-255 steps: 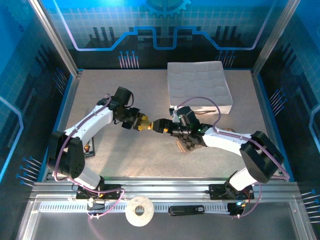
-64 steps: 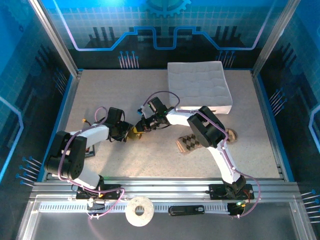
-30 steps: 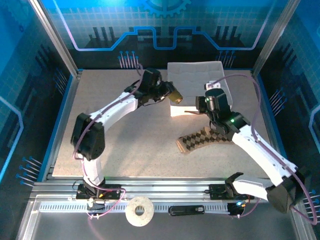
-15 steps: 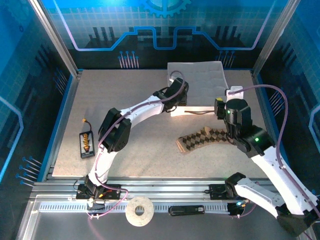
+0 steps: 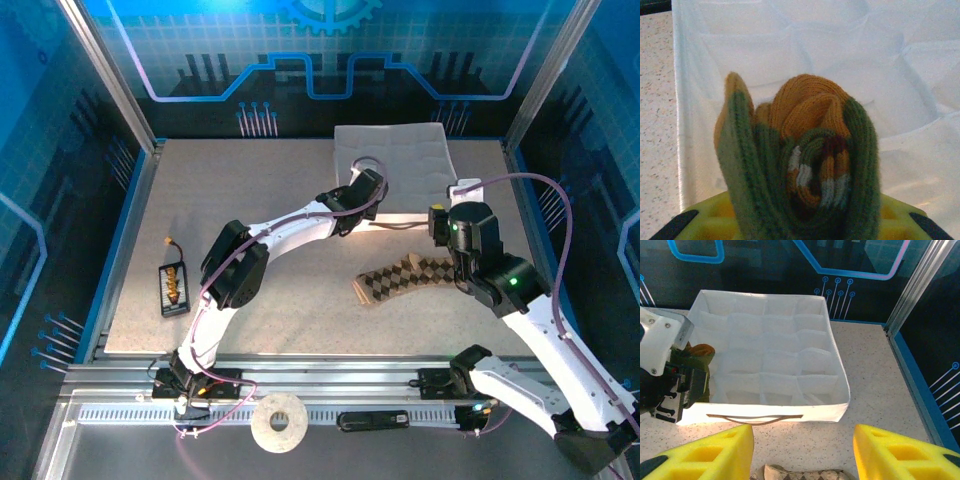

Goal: Roll the socks

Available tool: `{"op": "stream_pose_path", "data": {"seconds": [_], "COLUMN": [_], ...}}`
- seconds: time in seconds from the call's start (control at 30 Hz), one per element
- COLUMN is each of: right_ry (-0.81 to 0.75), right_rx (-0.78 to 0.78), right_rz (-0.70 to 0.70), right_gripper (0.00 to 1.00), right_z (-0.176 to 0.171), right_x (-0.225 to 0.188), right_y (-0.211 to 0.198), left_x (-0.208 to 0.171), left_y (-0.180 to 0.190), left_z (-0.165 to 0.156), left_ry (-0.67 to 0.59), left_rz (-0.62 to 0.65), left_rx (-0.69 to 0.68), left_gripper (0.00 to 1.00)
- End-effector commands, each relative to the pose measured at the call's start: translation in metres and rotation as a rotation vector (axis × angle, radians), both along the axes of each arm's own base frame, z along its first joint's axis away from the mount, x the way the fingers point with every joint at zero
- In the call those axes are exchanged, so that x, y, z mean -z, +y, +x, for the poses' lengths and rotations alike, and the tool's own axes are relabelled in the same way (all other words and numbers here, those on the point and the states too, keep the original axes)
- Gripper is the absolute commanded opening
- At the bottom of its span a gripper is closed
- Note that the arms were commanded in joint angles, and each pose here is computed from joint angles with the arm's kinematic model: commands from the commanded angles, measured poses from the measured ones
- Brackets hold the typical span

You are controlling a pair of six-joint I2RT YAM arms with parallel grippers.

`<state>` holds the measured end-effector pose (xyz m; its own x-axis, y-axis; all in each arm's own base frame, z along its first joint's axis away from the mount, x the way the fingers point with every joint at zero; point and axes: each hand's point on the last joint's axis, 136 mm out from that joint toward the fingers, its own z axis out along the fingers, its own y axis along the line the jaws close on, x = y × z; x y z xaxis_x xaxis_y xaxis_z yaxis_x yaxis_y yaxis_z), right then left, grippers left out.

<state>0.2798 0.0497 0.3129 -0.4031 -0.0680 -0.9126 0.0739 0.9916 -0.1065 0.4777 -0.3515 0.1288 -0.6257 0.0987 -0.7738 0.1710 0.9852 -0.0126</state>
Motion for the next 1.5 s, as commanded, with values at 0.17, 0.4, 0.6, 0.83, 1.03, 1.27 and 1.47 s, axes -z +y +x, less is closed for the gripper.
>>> {"op": "stream_pose_path", "data": {"seconds": [0.17,0.4,0.6,0.83,1.03,1.27,1.47], "right_ry": [0.034,0.045,0.046,0.048,0.055,0.085,0.117], "right_rx": [0.003,-0.005,-0.005,-0.008,-0.013,-0.011,-0.023], "right_rz": [0.025,0.036,0.032,0.035,0.036,0.036,0.062], "right_gripper": [0.54,0.54,0.55,0.55,0.55,0.52,0.46], "right_z": [-0.001,0.002,0.004,0.010,0.012,0.011,0.013], "right_x": [0.014,0.017,0.018,0.019,0.021,0.031,0.038], "right_y": [0.000,0.004,0.005,0.008,0.009,0.008,0.010], "left_x": [0.009,0.023,0.005,-0.033,-0.061,-0.075,-0.060], "left_y": [0.007,0.004,0.009,0.018,0.036,0.035,0.034], "left_z": [-0.008,-0.014,-0.021,-0.024,-0.021,-0.021,-0.022], "left_ry": [0.054,0.159,0.228,0.293,0.319,0.375,0.444], "left_rz": [0.020,-0.031,-0.141,-0.282,-0.389,-0.460,-0.423], "left_rx": [-0.007,-0.002,-0.027,-0.047,-0.112,-0.106,-0.128], "left_gripper": [0.00,0.18,0.60,0.75,0.72,0.50,0.39]}}
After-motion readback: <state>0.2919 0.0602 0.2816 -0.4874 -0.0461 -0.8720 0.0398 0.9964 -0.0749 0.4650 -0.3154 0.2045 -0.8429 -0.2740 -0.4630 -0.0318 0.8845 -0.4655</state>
